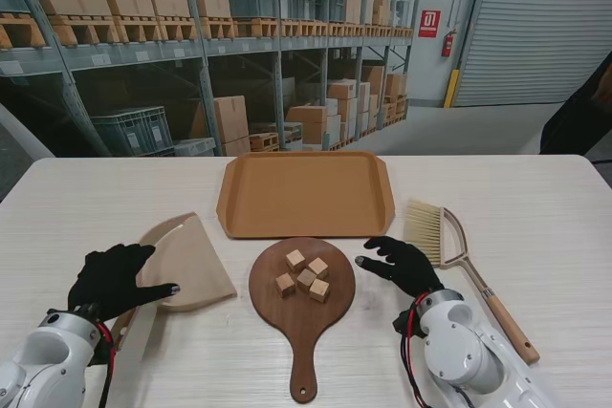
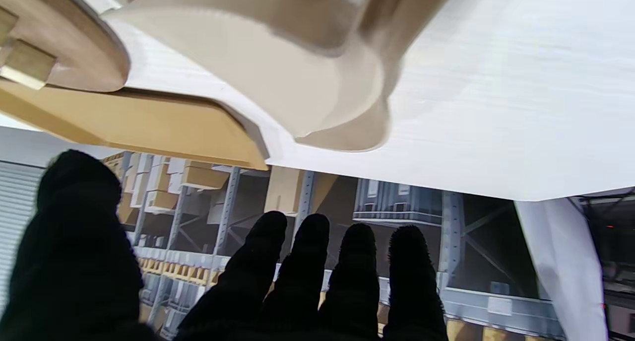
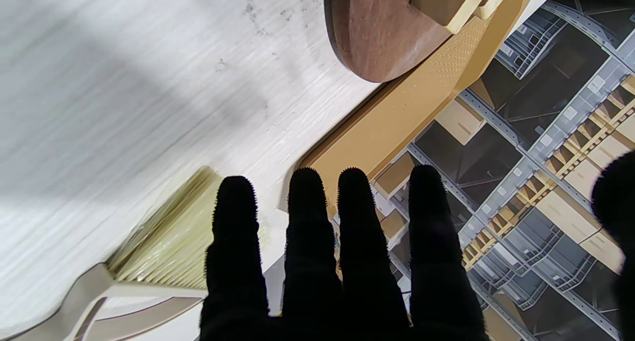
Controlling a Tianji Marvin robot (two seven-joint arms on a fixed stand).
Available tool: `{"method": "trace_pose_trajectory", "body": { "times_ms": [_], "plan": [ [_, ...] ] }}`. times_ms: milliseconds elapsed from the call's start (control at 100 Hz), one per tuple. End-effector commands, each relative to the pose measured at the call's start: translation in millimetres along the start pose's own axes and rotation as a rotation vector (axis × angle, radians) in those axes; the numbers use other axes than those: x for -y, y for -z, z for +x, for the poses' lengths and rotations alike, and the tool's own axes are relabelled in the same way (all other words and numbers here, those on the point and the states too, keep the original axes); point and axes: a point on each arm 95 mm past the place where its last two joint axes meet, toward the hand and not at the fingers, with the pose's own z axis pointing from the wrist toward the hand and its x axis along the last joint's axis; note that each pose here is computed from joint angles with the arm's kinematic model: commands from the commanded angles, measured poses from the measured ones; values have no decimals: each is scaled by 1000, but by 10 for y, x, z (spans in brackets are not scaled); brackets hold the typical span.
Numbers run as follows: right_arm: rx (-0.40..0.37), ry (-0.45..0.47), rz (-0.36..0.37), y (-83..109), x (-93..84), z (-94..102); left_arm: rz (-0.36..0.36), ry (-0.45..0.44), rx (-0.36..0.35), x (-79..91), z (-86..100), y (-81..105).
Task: Sweep wood blocks off a wooden cutting board into a dustpan and pour them into a container
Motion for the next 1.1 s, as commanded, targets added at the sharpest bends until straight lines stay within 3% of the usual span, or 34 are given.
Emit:
{"method": "trace_pose_trajectory", "body": {
  "times_ms": [0, 480, 1090],
  "plan": [
    [11, -6, 22, 24, 71, -29, -34, -9, 27, -60, -38, 87],
    [20, -17, 13, 31, 78, -50, -100, -71, 201, -224, -172, 349],
    [45, -53, 1, 57, 100, -87, -145, -98, 339, -524, -232, 210]
  ]
}}
